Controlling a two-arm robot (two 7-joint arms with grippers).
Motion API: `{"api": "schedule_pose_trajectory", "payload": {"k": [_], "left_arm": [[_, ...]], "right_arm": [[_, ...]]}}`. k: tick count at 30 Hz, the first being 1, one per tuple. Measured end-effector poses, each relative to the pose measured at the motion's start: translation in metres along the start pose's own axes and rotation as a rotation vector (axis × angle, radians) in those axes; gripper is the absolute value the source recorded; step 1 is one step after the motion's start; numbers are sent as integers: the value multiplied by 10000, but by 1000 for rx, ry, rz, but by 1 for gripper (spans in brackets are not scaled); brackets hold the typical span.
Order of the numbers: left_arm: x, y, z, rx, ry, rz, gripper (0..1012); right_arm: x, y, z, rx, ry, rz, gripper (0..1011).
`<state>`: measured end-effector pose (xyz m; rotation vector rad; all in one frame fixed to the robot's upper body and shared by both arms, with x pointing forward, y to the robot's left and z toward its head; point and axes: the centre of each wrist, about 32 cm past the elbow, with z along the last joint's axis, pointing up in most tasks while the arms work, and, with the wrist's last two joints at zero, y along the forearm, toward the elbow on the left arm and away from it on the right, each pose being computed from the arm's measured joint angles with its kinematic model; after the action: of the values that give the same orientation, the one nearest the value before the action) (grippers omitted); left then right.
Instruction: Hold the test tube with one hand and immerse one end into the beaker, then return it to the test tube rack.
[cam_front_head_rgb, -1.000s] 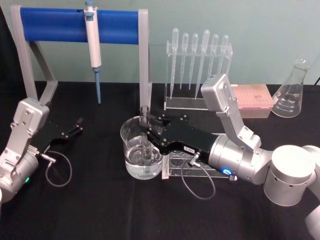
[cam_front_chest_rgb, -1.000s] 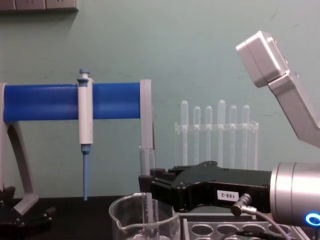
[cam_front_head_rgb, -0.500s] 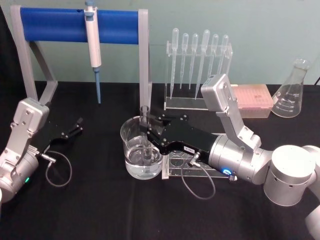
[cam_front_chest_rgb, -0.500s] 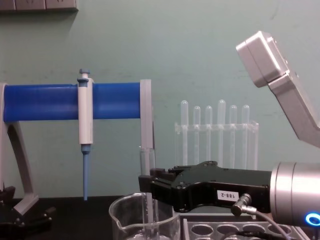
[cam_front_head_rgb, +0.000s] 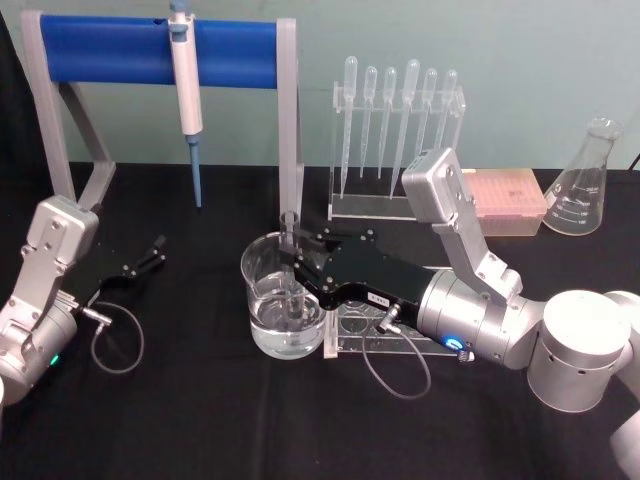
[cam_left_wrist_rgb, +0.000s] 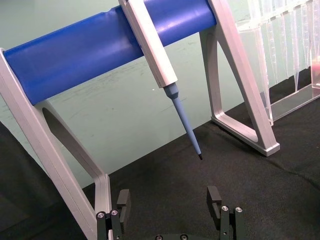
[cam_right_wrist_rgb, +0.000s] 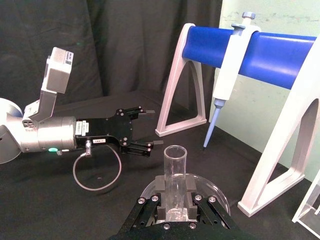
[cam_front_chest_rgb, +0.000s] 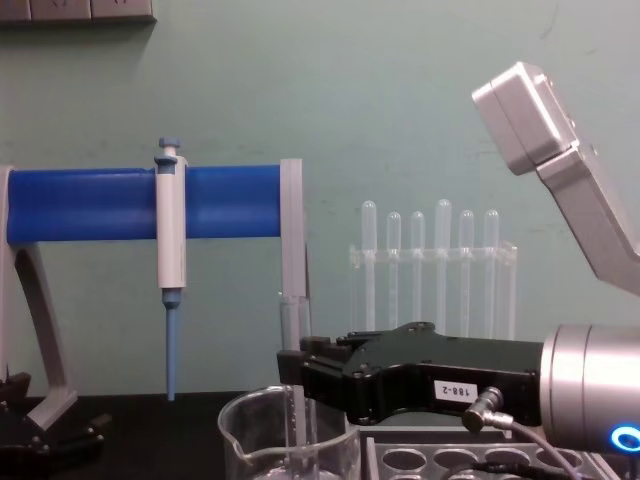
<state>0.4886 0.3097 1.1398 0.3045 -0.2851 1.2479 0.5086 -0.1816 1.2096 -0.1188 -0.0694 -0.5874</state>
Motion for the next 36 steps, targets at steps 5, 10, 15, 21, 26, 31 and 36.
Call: {"api": "schedule_pose_trajectory", "payload": {"k": [5, 10, 15, 21, 26, 31, 36], "left_arm": [[0, 0, 0, 0, 0, 0, 1000], [0, 0, 0, 0, 0, 0, 1000], [0, 0, 0, 0, 0, 0, 1000], [0, 0, 0, 0, 0, 0, 1000], [0, 0, 0, 0, 0, 0, 1000], [0, 0, 0, 0, 0, 0, 1000], [0, 0, 0, 0, 0, 0, 1000]], "right_arm": [[0, 0, 0, 0, 0, 0, 224], [0, 0, 0, 0, 0, 0, 224], [0, 0, 0, 0, 0, 0, 224], [0, 0, 0, 0, 0, 0, 224], [0, 0, 0, 0, 0, 0, 224], [0, 0, 0, 0, 0, 0, 225], [0, 0, 0, 0, 0, 0, 224]]}}
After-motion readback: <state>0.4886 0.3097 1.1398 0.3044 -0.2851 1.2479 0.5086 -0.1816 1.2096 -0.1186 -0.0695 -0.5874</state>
